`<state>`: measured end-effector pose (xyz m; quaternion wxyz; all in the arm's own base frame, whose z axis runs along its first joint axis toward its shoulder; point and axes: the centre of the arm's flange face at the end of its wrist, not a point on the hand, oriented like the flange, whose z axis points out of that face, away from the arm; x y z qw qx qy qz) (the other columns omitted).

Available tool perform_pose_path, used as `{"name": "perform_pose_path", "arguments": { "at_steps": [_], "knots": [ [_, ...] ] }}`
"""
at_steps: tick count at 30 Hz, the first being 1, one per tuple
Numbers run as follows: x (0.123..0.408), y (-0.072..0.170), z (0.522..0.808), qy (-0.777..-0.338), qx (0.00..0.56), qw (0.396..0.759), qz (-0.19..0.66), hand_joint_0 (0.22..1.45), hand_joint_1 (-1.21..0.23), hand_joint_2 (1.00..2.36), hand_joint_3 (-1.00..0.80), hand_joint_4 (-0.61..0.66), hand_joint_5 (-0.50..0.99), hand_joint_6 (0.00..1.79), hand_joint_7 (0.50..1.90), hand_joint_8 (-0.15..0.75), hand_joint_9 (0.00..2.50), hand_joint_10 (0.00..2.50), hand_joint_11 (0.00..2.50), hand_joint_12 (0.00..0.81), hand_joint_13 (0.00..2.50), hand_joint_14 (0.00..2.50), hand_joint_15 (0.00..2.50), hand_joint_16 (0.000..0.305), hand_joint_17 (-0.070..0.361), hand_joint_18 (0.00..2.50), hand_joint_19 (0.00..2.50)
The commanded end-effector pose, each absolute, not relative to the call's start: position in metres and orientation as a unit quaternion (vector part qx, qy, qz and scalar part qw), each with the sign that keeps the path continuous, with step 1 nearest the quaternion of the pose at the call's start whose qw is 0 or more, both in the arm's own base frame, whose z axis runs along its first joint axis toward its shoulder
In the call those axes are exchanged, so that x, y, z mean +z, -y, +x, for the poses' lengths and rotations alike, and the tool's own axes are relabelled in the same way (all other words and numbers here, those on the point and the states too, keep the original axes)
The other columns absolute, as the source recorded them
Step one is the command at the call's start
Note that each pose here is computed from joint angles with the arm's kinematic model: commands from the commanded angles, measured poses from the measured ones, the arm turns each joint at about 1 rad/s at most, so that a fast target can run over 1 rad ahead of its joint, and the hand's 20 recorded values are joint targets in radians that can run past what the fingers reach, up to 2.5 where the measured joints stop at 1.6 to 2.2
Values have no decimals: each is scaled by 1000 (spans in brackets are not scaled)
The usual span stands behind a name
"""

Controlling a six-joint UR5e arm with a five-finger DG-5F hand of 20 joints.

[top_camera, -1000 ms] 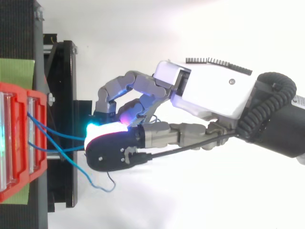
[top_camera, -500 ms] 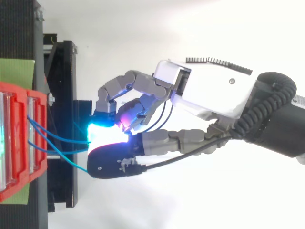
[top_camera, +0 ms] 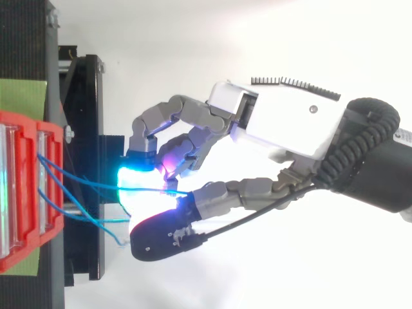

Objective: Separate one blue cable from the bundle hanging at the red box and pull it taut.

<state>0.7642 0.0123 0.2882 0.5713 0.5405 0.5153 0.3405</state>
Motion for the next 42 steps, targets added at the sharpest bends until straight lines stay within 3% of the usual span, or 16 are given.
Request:
{"name": "perform_pose_path", "arguments": {
  "at_steps": [1, 7, 15, 19, 25, 28, 37, 42],
  "knots": [
    [288, -12, 764, -514, 342, 570, 542, 641, -746, 1000, -500, 133, -177, 938, 999, 374, 1000, 18, 829, 354, 771, 17, 460, 48, 108, 880, 648],
    [287, -12, 764, -513, 342, 569, 544, 569, -533, 1000, -500, 151, -174, 920, 1005, 389, 1002, 16, 814, 366, 769, 15, 468, 50, 113, 875, 670],
    [286, -11, 763, -513, 342, 565, 548, 559, -419, 1000, -500, 163, -176, 904, 977, 403, 1037, 15, 803, 378, 785, 15, 474, 52, 118, 899, 696],
    [285, -9, 762, -509, 346, 562, 553, 606, -451, 1000, -500, 159, -175, 901, 991, 402, 1044, 15, 803, 374, 794, 15, 473, 51, 115, 902, 701],
    [285, -9, 762, -502, 350, 559, 559, 622, -615, 1017, -255, 167, -173, 920, 1091, 412, 1054, 16, 847, 376, 796, 15, 475, 51, 115, 917, 691],
    [285, -9, 762, -502, 350, 559, 559, 633, -683, 1019, -198, 157, -182, 940, 1042, 411, 1031, 16, 862, 374, 793, 15, 475, 51, 115, 915, 683],
    [284, -11, 762, -502, 351, 559, 559, 645, -703, 1022, -145, 107, -187, 952, 1055, 407, 1042, 15, 969, 371, 796, 15, 487, 50, 113, 920, 670],
    [285, -13, 762, -501, 353, 559, 559, 658, -698, 1022, -128, 73, -192, 966, 1038, 396, 1099, 13, 1197, 366, 881, 19, 618, 49, 110, 934, 664]
  ]
}}
